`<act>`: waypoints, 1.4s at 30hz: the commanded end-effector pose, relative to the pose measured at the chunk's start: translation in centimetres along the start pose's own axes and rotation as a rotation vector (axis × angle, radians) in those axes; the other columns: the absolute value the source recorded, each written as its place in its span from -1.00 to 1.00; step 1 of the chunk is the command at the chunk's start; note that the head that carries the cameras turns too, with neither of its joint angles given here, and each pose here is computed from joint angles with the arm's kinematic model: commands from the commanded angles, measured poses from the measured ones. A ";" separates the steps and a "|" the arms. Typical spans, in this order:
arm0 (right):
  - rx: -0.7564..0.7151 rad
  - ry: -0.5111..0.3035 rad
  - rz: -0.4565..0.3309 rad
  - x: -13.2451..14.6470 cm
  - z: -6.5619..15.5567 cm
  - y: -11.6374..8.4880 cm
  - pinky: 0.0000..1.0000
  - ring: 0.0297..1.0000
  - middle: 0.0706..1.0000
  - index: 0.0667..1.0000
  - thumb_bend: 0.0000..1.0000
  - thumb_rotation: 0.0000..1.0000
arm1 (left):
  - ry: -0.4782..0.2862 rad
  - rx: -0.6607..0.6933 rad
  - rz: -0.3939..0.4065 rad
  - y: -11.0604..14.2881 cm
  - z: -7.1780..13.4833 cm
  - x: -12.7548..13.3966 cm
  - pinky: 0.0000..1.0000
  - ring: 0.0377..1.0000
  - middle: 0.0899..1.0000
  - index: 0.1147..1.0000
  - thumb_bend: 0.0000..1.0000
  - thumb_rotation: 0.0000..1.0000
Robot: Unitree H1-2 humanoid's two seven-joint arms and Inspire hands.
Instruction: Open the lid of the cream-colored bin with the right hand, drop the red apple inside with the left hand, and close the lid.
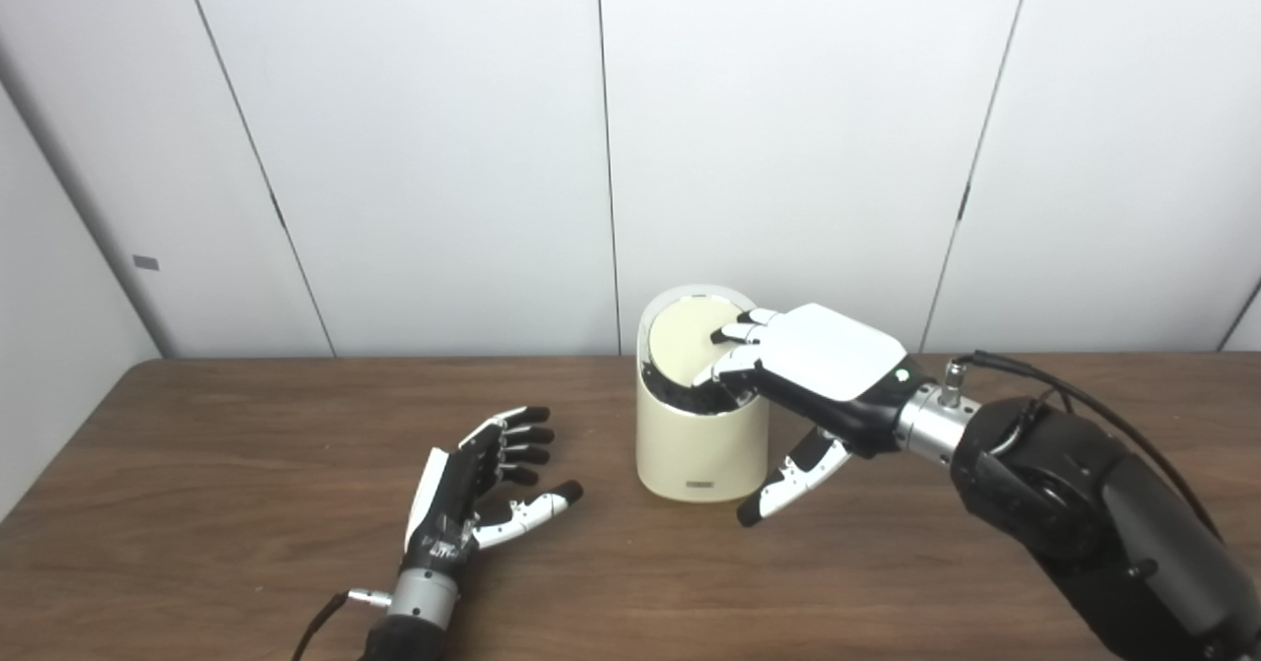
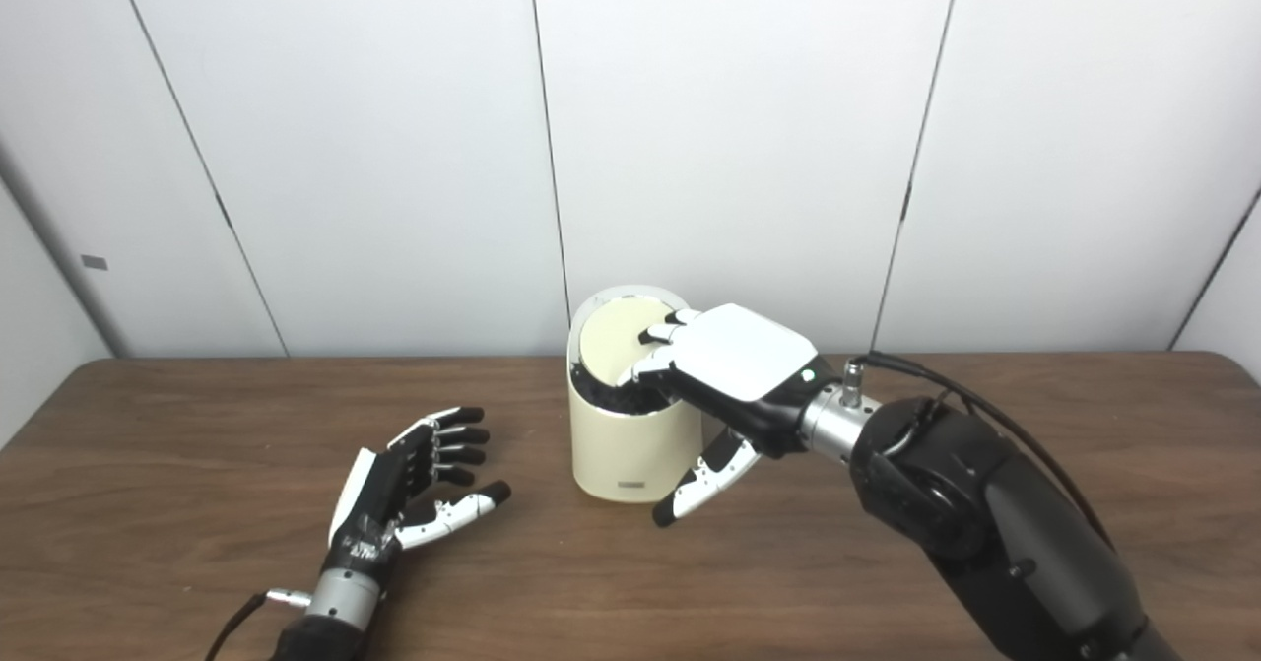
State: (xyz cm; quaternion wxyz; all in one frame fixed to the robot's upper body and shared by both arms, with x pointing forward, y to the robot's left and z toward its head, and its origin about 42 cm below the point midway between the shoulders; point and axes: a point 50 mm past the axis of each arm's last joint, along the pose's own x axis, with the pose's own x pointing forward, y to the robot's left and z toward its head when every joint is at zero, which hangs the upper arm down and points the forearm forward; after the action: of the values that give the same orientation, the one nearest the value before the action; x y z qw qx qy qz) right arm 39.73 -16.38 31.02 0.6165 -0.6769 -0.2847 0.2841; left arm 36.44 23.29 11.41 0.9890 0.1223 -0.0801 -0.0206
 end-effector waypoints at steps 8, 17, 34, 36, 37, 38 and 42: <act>0.099 0.002 -0.001 -0.3 -0.2 -0.8 0.88 0.83 0.48 0.49 0.40 0.18 | 0.038 -0.023 0.001 -0.9 -1.3 -1.5 0.24 0.35 0.40 0.51 0.45 -0.72; 0.274 0.079 -0.163 -1.3 -1.6 -4.3 0.73 0.83 0.52 0.52 0.32 0.14 | 0.038 -0.020 -0.005 -0.8 -1.5 -1.5 0.24 0.34 0.39 0.51 0.44 -0.73; 0.580 0.211 -0.420 -5.4 -4.1 -2.0 0.46 0.69 0.75 0.73 0.28 -0.24 | 0.032 -0.019 -0.011 -0.9 -1.4 -1.4 0.21 0.32 0.39 0.51 0.43 -0.75; 0.674 0.250 -0.455 -6.1 -4.5 -0.7 0.47 0.69 0.75 0.74 0.40 -0.44 | 0.026 -0.022 -0.011 -0.9 -1.3 -1.4 0.21 0.32 0.39 0.51 0.42 -0.77; 0.707 0.269 -0.466 -6.3 -4.7 -0.1 0.48 0.69 0.74 0.73 0.46 -0.51 | 0.023 -0.024 -0.011 -0.9 -1.4 -1.4 0.20 0.32 0.39 0.51 0.42 -0.78; 0.732 0.286 -0.469 -6.6 -4.8 0.5 0.49 0.69 0.74 0.74 0.48 -0.53 | 0.020 -0.026 -0.011 -0.9 -1.3 -1.4 0.20 0.32 0.39 0.51 0.43 -0.78; 0.882 0.300 -0.482 -7.8 -5.1 3.5 0.46 0.66 0.79 0.78 0.47 -0.62 | 0.004 -0.026 -0.012 -0.7 -1.2 -1.4 0.19 0.32 0.39 0.50 0.44 -0.76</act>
State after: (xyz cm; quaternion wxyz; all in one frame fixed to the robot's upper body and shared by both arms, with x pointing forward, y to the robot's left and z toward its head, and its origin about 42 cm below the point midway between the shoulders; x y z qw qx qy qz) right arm 38.32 -25.52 27.25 0.9216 -0.3235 -0.1650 0.1370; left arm 36.47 23.07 11.61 0.9882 0.1195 -0.0922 -0.0266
